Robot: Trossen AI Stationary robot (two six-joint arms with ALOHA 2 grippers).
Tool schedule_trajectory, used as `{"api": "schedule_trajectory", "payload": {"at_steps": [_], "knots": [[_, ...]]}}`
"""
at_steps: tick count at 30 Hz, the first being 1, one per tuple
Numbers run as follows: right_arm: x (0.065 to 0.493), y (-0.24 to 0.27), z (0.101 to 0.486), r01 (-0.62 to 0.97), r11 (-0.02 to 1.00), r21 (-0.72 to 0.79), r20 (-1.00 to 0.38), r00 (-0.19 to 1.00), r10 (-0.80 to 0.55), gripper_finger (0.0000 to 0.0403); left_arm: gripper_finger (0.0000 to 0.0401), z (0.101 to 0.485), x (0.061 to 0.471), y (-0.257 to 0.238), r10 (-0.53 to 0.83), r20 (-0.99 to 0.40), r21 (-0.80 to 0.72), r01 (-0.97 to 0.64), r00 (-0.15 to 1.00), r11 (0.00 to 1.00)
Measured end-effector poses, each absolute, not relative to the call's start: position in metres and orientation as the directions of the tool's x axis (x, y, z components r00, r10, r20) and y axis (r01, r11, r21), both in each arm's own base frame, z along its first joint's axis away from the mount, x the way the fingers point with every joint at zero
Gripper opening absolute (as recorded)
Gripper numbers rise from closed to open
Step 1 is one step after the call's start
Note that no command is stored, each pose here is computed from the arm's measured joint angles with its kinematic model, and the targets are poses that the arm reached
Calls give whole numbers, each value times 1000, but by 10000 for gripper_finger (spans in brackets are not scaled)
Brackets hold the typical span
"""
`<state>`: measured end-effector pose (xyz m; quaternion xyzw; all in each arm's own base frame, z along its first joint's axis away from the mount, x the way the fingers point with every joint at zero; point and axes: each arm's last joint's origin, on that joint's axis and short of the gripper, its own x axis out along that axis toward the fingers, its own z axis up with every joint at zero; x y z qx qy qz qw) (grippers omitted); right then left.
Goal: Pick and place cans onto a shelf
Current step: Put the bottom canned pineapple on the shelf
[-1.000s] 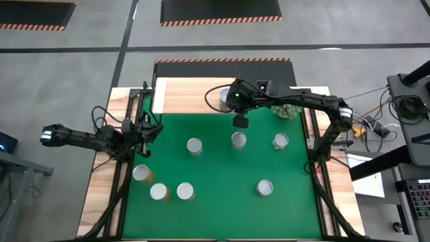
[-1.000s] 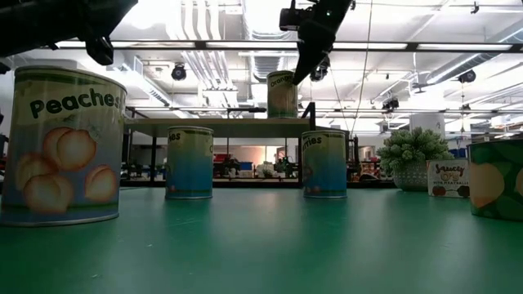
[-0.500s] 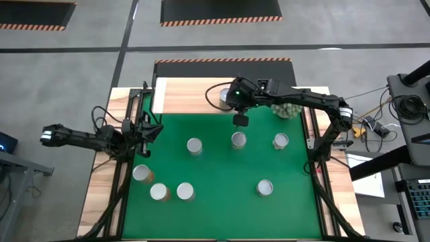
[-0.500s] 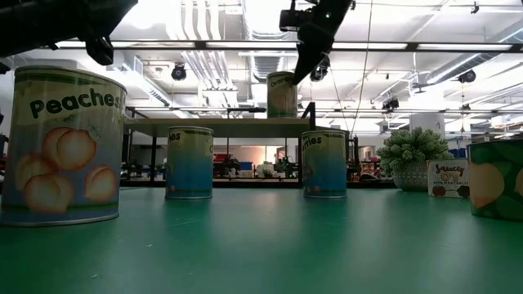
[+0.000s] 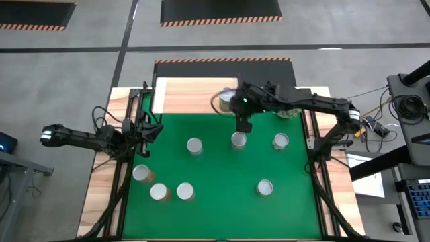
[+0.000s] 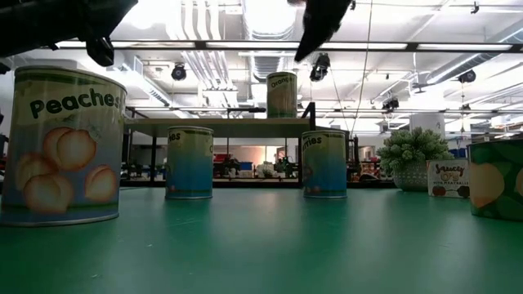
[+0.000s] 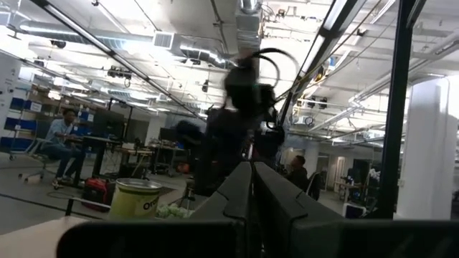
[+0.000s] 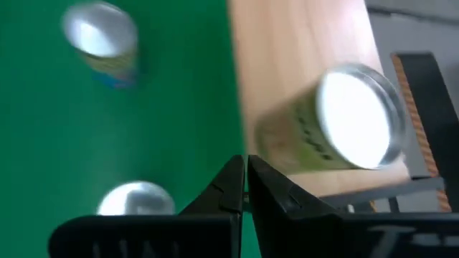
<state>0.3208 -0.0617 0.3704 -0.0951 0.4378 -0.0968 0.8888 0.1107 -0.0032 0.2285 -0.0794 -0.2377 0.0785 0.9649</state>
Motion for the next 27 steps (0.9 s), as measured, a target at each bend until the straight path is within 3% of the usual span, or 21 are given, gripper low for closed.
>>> {"api": "schedule_trajectory", "payload": {"at_steps": [4,11,18,22,27], "knots": [[307,-21,370,24,971,-238,-697,692,-188,9,0,229,112,-4,171,451,-225,-74,876,972],[271,37,348,-68,964,-258,-504,860,-74,9,0,238,115,-11,17,566,-250,152,824,956],[244,58,331,-131,941,-311,-305,952,32,9,0,265,140,-15,25,562,-284,165,827,944],[233,59,319,-128,932,-340,-226,973,52,9,0,281,169,-21,-44,419,-317,191,907,929],[221,56,304,-117,926,-358,-170,984,59,9,0,297,196,-33,-114,104,-430,148,988,891]]}}
